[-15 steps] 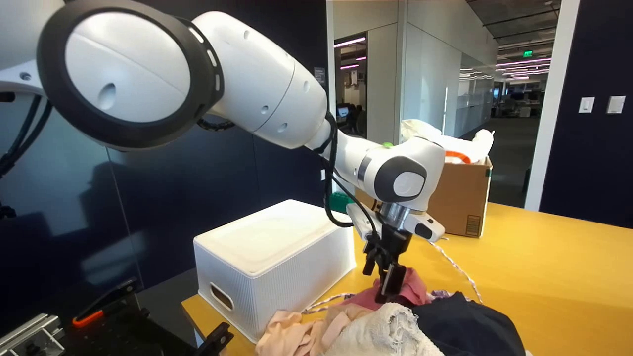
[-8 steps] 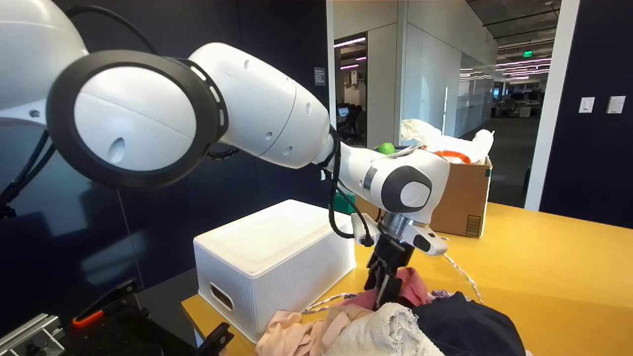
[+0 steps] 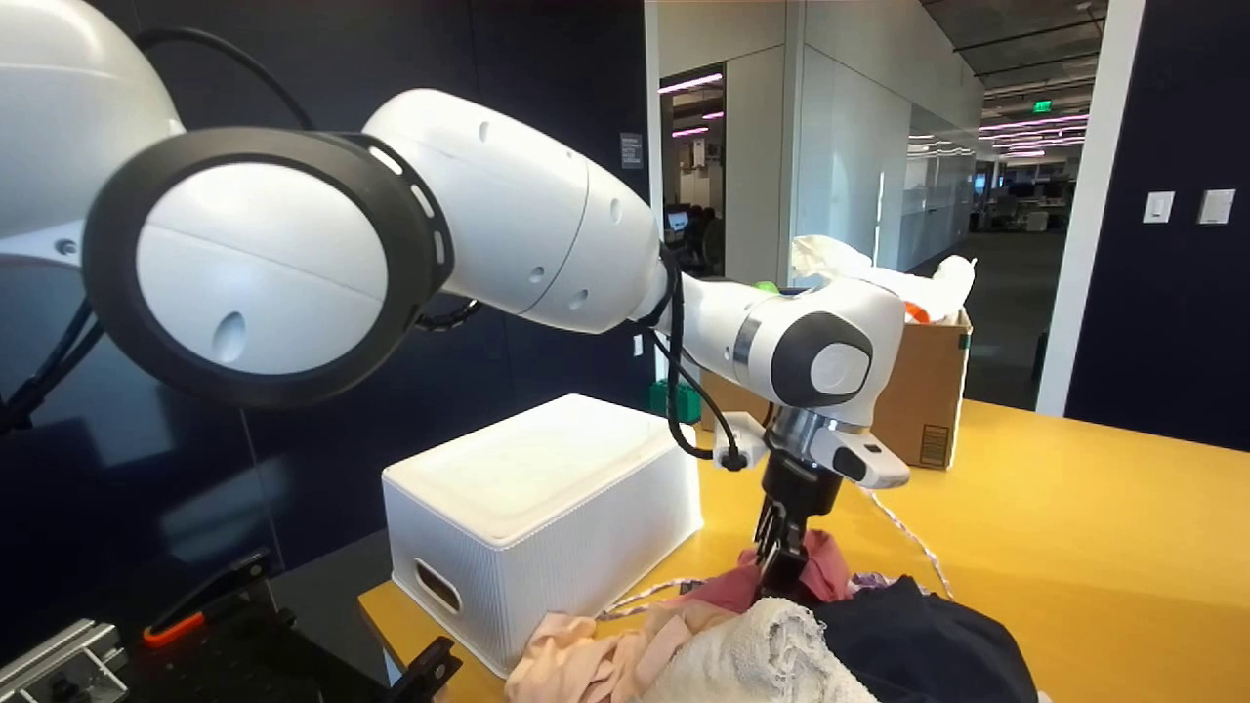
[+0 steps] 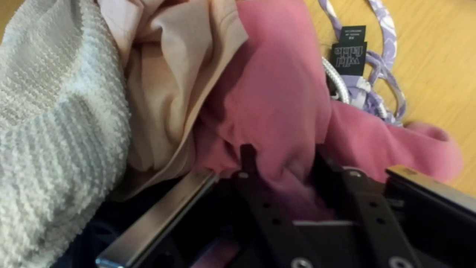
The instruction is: Put the pink shirt over the laundry basket
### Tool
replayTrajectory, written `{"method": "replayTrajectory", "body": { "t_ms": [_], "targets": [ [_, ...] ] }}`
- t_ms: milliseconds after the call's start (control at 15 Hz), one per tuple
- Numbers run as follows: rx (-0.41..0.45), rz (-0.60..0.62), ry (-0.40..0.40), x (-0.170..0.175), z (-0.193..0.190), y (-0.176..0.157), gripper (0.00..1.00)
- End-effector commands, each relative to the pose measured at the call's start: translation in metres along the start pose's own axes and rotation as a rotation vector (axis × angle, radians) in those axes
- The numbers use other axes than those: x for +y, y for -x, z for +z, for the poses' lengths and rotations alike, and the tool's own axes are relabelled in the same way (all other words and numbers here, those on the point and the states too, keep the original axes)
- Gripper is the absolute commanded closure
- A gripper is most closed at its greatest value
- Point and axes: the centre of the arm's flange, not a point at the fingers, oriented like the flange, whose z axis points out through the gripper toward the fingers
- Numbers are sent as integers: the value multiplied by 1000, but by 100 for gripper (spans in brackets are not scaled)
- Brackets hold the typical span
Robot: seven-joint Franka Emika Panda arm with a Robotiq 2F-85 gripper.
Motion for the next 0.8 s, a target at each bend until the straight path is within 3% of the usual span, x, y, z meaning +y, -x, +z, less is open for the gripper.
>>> {"method": "replayTrajectory", "body": {
  "t_ms": [0, 200, 533, 733],
  "targets": [
    [5, 21, -15, -29, -22, -16, 88],
    [49, 55, -47, -16, -56, 6, 100],
    [137, 89, -140, 17, -141, 54, 98],
    [214, 38, -207, 11, -197, 78, 98]
  ]
}}
